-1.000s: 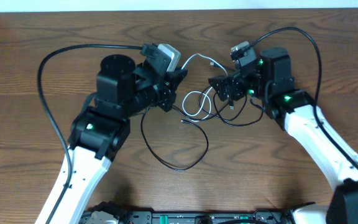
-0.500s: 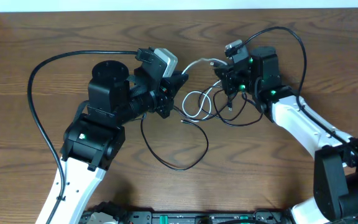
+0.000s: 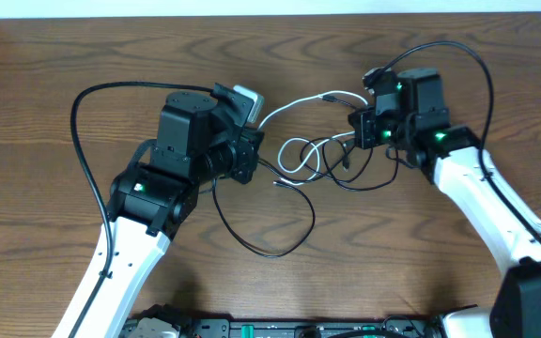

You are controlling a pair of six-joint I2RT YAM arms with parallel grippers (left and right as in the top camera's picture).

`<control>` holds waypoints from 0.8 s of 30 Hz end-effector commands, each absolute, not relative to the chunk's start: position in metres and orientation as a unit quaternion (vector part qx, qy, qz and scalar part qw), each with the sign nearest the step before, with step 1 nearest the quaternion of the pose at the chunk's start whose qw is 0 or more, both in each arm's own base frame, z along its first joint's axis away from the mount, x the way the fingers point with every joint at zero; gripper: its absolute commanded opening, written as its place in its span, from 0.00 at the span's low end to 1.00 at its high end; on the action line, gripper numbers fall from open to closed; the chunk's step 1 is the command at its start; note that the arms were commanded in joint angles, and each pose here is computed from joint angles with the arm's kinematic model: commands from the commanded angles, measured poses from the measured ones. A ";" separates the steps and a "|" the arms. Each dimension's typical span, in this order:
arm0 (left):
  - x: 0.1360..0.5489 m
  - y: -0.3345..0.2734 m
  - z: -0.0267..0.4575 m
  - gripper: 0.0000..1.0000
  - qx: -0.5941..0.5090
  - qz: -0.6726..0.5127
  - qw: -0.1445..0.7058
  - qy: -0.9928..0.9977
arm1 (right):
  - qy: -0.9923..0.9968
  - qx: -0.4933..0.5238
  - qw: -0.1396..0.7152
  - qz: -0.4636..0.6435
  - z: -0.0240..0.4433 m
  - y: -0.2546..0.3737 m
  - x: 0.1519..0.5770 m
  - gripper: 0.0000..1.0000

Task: Untangle cables
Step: 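Pull the white cable with the right gripper toward the right edge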

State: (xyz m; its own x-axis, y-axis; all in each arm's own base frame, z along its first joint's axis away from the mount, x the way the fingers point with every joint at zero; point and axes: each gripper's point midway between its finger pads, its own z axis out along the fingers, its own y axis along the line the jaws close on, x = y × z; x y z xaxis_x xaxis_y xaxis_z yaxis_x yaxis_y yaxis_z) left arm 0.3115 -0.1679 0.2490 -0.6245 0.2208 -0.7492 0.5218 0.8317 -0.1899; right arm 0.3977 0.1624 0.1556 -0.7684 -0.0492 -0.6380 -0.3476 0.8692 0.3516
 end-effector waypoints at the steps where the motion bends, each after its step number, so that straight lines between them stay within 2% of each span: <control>1: 0.321 -0.142 0.247 0.08 0.169 -0.134 0.389 0.896 | 0.907 -0.097 0.347 0.218 0.193 0.154 0.406 0.01; 4: 0.322 -0.137 0.245 0.09 0.164 -0.121 0.386 0.900 | 0.921 -0.076 0.339 0.177 0.213 0.137 0.406 0.01; 7: 0.321 -0.137 0.244 0.24 0.164 -0.121 0.385 0.900 | 0.926 -0.061 0.342 0.147 0.243 0.118 0.407 0.01; 12: 0.321 -0.137 0.243 0.43 0.164 -0.121 0.383 0.901 | 0.927 -0.031 0.360 0.104 0.295 0.077 0.405 0.01; 24: 0.320 -0.137 0.240 0.46 0.164 -0.119 0.377 0.904 | 0.928 0.076 0.364 -0.012 0.372 -0.025 0.356 0.01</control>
